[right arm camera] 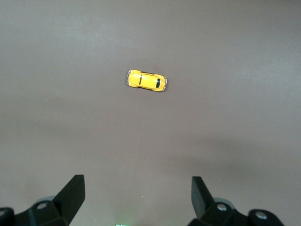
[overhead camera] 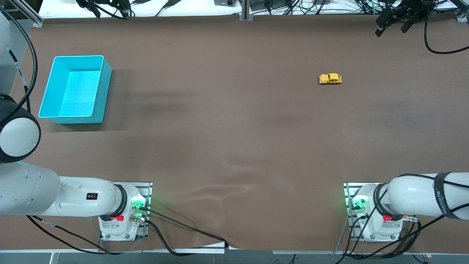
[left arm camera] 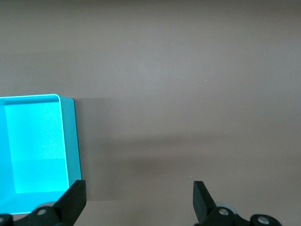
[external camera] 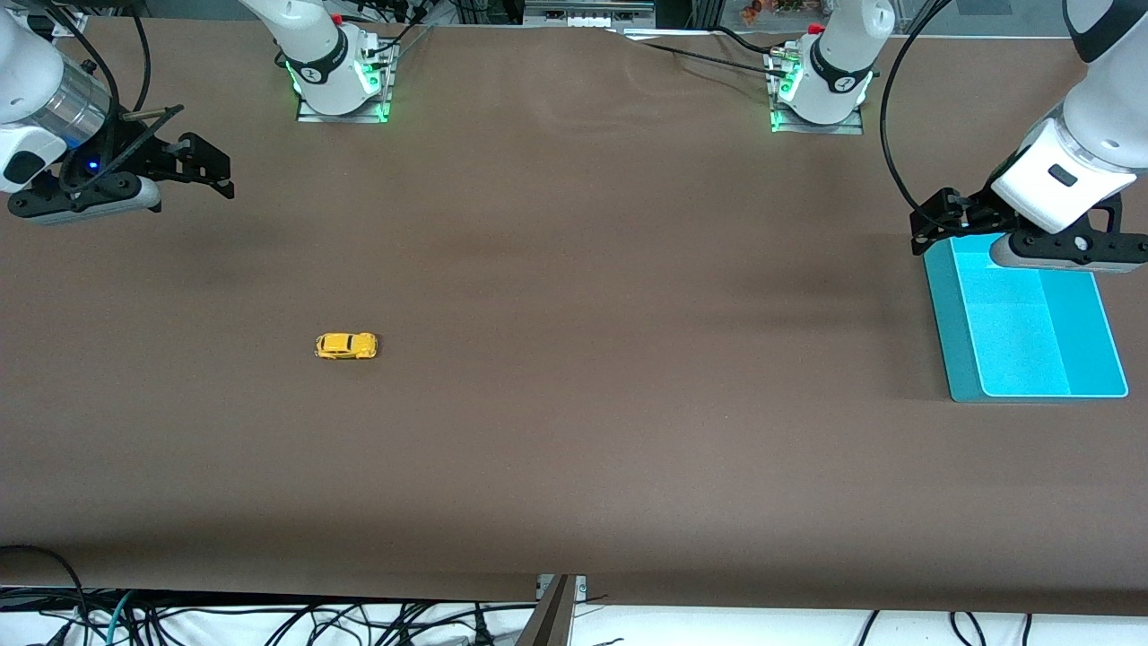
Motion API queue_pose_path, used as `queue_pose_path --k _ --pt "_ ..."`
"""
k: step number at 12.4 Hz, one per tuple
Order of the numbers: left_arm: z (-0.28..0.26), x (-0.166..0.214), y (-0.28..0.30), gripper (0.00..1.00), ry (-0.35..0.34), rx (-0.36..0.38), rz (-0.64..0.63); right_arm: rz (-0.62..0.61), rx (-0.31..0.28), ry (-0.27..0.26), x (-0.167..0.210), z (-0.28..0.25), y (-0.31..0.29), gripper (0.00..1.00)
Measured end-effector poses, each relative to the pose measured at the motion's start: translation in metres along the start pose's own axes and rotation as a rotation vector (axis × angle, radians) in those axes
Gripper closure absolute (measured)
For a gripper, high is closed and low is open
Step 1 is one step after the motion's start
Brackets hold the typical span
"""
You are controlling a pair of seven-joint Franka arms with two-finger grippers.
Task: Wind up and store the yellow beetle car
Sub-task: 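Reach the right gripper down over the yellow beetle car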
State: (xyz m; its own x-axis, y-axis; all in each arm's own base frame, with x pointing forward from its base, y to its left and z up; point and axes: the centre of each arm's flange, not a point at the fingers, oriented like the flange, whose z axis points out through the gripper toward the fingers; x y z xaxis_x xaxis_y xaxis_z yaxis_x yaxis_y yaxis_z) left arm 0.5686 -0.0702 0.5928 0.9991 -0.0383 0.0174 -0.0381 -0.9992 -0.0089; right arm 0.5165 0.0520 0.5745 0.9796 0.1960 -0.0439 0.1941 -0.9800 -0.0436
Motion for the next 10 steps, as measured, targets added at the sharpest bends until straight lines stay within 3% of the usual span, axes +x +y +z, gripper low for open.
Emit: queue_pose_path --k 5,7,10 --pt "0.000 0.000 0.000 0.00 0.000 0.000 0.001 -0.172 0.014 -0.051 0.017 0.034 0.003 0.00" --pt "0.000 0.000 0.000 0.00 0.000 0.000 0.000 -0.331 0.026 -0.060 0.038 0.068 0.008 0.00" --pt "0.000 0.000 0.000 0.00 0.001 0.000 0.001 -0.670 0.031 -0.027 0.077 0.135 0.018 0.00"
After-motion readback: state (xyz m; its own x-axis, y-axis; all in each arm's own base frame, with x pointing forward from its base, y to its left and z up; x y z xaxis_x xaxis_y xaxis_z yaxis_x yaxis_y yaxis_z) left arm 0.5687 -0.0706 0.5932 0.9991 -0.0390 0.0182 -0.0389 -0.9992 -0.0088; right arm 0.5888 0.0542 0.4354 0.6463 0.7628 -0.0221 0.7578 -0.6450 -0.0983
